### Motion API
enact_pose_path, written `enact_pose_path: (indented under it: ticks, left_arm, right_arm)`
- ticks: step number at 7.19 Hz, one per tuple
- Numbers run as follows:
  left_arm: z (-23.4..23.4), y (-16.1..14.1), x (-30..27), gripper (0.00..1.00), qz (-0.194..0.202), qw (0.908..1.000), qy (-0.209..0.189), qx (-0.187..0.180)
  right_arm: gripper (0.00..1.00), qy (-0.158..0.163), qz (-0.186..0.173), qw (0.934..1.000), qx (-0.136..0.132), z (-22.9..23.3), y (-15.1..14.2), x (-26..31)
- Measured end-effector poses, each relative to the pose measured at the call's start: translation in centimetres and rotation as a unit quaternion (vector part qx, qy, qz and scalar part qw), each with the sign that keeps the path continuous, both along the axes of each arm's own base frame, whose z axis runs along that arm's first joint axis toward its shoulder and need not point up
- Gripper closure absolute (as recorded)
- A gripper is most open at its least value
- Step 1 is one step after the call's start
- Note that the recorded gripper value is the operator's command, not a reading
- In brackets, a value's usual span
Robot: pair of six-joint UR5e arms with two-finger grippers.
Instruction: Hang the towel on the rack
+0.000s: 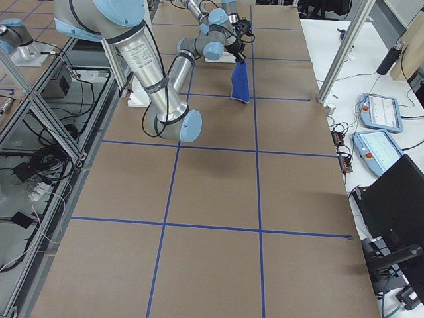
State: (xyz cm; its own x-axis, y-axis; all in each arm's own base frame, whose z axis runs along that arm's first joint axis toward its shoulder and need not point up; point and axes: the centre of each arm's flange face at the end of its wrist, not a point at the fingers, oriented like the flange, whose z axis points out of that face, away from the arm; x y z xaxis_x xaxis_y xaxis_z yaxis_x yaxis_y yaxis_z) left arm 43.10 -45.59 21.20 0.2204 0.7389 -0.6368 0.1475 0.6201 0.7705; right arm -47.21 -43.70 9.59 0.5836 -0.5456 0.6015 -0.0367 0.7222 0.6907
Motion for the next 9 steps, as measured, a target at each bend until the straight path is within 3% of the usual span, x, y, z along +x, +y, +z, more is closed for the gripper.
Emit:
enact_pose_path:
  ticks: [2, 5, 7, 8, 9]
  left_arm:
    - [-0.1, 0.1, -0.1, 1.00, 0.000, 1.0000, 0.003, -0.007]
    - [0.2, 0.1, -0.6, 1.00, -0.003, 0.9995, 0.008, -0.029]
    - [2.3, 1.0, -2.3, 1.00, -0.009, 0.9938, 0.021, -0.109]
    - [3.2, 1.5, -3.2, 1.00, -0.016, 0.9836, 0.036, -0.176]
    - [4.0, 2.1, -4.2, 1.00, -0.023, 0.9673, 0.054, -0.247]
  right_arm:
    - [0.00, -0.033, 0.012, 0.9984, -0.044, -0.6, -0.1, 1.3]
    - [0.00, -0.063, -0.023, 0.9927, -0.100, -0.3, -4.2, 7.7]
    - [0.00, -0.028, -0.021, 0.9914, -0.126, 4.1, -8.0, 12.2]
    - [0.00, 0.002, -0.016, 0.9902, -0.139, 6.8, -9.9, 14.6]
    - [0.00, 0.030, -0.013, 0.9877, -0.153, 9.6, -11.8, 16.9]
